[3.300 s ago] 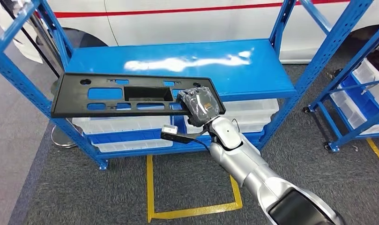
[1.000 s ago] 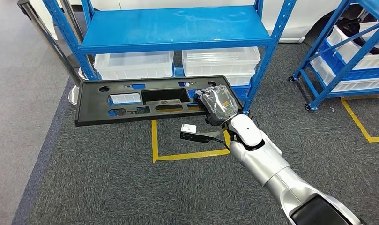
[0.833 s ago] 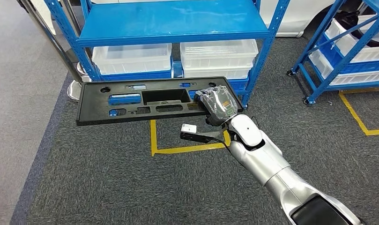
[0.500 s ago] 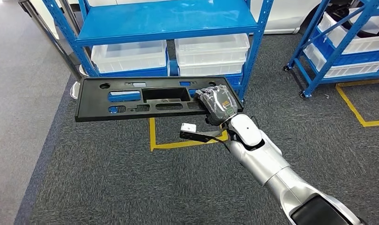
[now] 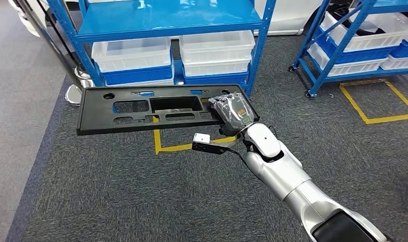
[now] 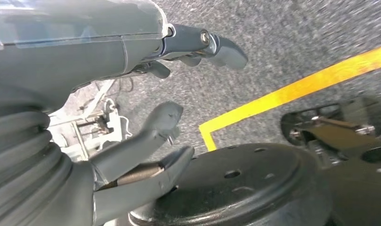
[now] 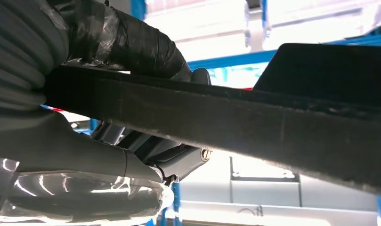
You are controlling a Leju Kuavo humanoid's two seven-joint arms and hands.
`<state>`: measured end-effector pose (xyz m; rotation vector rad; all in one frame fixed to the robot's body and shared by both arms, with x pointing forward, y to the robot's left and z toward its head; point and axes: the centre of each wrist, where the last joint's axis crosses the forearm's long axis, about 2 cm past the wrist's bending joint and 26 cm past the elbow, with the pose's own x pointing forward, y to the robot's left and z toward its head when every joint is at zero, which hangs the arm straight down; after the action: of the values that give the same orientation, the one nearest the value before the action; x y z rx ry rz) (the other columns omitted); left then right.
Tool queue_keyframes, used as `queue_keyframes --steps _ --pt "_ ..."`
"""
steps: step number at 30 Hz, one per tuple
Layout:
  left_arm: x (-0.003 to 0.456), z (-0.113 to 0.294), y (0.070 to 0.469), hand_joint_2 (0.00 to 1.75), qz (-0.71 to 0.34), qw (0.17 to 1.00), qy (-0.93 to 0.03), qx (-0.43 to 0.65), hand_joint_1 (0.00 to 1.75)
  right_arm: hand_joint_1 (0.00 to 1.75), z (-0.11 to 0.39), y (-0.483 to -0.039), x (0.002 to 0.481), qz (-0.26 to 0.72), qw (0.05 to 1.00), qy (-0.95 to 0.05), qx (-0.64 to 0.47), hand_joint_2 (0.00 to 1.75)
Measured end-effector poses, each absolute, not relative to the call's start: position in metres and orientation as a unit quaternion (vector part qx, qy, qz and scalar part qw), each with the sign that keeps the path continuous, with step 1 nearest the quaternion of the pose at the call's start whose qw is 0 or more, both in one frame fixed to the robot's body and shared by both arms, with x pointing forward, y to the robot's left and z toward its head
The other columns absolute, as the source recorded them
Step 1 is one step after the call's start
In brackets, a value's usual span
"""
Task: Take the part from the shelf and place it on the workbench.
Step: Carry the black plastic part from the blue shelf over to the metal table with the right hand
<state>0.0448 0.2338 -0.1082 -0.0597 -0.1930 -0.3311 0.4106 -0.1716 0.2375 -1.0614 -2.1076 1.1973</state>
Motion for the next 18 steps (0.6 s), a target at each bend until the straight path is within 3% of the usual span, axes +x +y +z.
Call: queue_keyframes --steps 18 --pt "0.0438 -0.1086 0.2355 1.75 -0.159 0.982 -0.097 -0.029 0.00 1.68 0.2383 -0.1701 0.4107 0.441 0.252 -0.771 -0.383 1.75"
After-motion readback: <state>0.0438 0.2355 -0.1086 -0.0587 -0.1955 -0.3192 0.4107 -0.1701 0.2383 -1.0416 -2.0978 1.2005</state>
